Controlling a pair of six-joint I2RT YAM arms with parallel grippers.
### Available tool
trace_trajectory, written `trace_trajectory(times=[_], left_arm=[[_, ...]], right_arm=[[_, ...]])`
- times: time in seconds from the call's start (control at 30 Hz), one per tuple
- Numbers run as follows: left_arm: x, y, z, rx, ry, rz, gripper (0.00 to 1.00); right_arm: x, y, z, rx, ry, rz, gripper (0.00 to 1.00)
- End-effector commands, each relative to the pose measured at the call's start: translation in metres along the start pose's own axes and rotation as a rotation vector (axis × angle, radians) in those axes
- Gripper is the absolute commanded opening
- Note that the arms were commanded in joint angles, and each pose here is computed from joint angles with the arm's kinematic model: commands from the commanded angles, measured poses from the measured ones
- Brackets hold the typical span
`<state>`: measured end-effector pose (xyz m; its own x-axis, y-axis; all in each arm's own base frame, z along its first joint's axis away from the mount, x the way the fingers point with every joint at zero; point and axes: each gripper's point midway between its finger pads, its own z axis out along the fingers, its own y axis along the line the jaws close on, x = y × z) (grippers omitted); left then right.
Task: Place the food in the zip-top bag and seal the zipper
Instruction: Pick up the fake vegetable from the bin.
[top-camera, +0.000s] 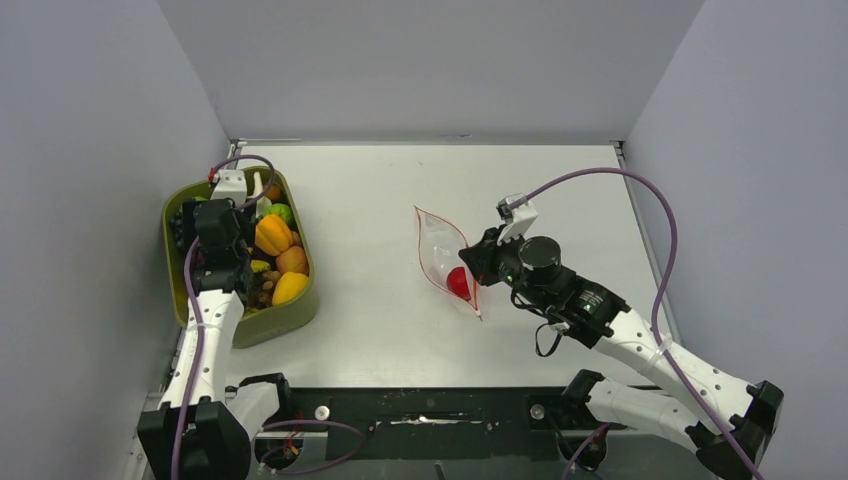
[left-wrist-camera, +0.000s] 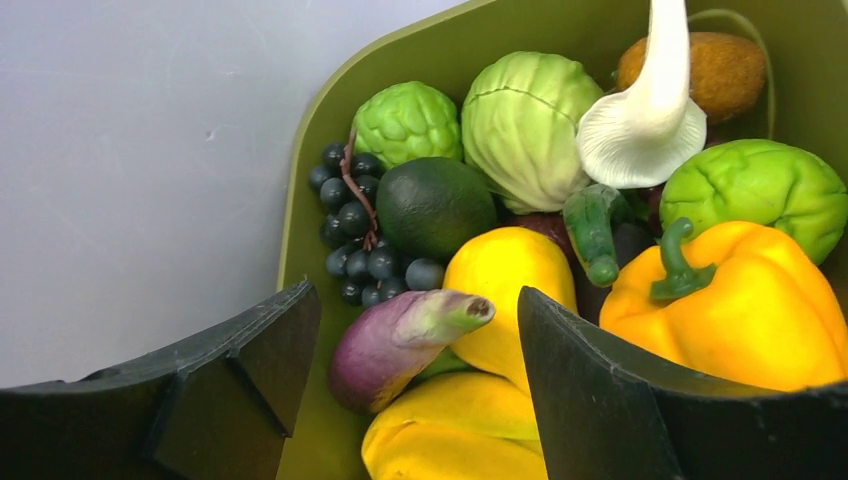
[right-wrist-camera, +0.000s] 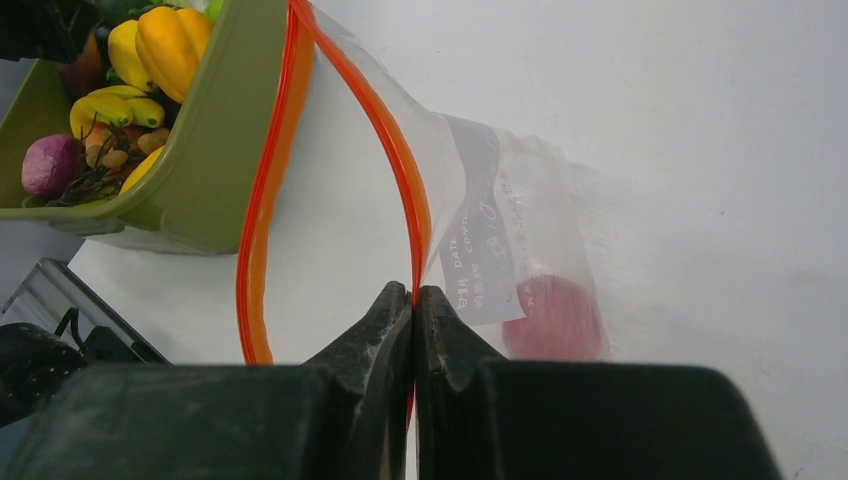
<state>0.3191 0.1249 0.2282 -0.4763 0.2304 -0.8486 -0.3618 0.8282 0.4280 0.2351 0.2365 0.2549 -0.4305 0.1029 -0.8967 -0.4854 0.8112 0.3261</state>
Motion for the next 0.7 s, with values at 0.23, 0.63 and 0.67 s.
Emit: trace_trajectory(times=[0.23,0.63,0.67], left_arm=[[-0.021,-0.007,0.014,0.026,-0.116,0.009,0.5],[-0.035,-0.006,-0.012,0.088,-0.121,-0.051,0.04],[-0.036,-0.008,-0.016,0.106,-0.121,-0.064,0.02]], right_arm=[[-0.025,0.008,-0.008,-0.032,-0.088,0.015,0.0],[-0.021,0.011,-0.007,-0.046,-0.069,0.021,0.0],[-0.02,0.011,-0.006,-0.047,-0.066,0.025,0.0]])
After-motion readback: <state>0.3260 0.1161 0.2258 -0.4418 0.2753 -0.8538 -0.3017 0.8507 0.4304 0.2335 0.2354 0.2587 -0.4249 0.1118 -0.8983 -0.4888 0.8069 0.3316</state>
